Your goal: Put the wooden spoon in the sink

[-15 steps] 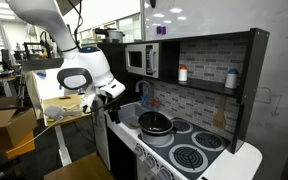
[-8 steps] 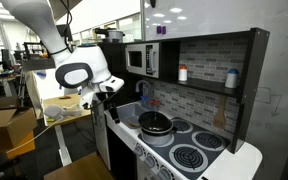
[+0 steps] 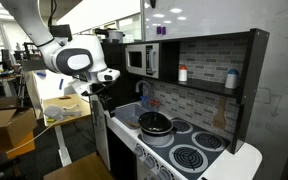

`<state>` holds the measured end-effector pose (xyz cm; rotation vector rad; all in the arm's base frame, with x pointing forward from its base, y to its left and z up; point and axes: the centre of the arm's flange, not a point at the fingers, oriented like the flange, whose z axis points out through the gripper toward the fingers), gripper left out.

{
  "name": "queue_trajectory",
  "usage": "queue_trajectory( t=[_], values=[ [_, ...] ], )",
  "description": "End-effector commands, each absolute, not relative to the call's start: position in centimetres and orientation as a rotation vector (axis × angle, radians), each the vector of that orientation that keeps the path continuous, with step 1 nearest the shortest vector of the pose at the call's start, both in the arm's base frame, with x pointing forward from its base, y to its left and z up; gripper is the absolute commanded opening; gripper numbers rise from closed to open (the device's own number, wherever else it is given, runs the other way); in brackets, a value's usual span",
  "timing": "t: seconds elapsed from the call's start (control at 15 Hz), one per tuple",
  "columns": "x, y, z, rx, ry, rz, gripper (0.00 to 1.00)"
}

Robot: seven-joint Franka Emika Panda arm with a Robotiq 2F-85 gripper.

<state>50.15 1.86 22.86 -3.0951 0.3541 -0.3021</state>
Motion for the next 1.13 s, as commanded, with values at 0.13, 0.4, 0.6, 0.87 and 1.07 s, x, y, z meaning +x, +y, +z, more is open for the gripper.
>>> queue_trajectory(
  t=[0.13,0.4,0.6,0.87,1.07],
  values=[
    [46.9,2.4,26.2,-3.173,0.214,-0.163,1.0],
    [44.2,3.2,27.9,-3.224,0.117,-0.076,1.0],
    [41.8,4.2,28.9,-3.256,0.061,-0.035,1.0],
    [39.6,5.5,30.4,-3.223,0.095,-0.101,1.0],
    [40.3,5.8,30.1,-3.234,0.063,-0.087,1.0]
  ],
)
